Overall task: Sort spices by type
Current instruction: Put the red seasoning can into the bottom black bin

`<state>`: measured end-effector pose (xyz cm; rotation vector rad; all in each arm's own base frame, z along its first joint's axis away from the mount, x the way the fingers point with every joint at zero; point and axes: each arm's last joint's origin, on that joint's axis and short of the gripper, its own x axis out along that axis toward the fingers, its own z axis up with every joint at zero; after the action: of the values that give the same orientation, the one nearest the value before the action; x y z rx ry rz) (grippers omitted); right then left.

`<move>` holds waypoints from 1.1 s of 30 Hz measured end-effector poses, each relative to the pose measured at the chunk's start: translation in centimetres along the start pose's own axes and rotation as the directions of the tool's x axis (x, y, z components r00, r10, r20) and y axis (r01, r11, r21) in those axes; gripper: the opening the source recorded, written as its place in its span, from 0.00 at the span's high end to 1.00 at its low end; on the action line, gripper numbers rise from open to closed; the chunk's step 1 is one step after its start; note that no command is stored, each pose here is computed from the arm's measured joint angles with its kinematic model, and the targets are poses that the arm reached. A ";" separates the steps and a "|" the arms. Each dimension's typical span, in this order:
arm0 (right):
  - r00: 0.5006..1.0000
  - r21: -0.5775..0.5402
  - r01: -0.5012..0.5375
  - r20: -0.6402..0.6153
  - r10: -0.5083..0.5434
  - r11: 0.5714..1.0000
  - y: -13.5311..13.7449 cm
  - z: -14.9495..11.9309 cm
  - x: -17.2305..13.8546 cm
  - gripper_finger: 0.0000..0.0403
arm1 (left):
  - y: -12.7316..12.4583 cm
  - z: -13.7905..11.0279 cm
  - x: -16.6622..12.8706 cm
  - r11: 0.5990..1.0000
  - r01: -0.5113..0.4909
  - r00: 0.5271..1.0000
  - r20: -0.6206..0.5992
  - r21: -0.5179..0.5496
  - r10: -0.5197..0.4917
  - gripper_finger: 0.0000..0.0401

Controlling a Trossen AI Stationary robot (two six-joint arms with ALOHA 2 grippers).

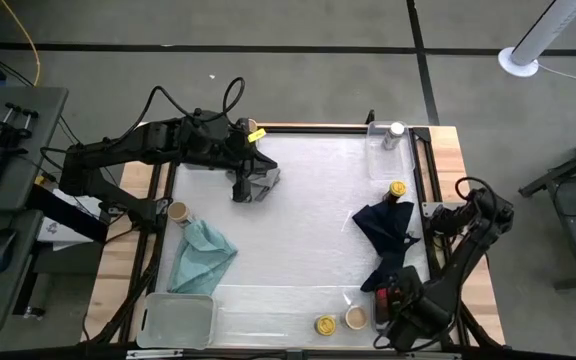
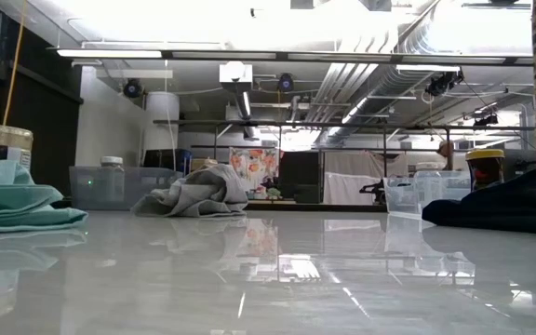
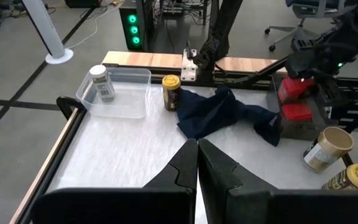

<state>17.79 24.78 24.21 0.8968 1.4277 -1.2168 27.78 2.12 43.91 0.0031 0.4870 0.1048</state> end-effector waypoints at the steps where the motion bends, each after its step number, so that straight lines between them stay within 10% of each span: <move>1: 1.000 -0.004 -0.010 -0.008 0.010 1.000 0.2 -0.1 0.5 0.50 | 0.0 0.0 0.0 1.000 0.000 1.000 0.000 0.000 0.000 1.00; 33: 0.995 -0.046 -0.101 0.016 0.102 0.994 0.3 1.0 2.8 0.42 | 0.0 0.1 0.0 1.000 -0.005 1.000 0.013 0.008 0.005 1.00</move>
<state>17.74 23.63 21.38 0.9136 1.3729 -1.1099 27.82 2.15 44.02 0.0126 0.4749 0.1075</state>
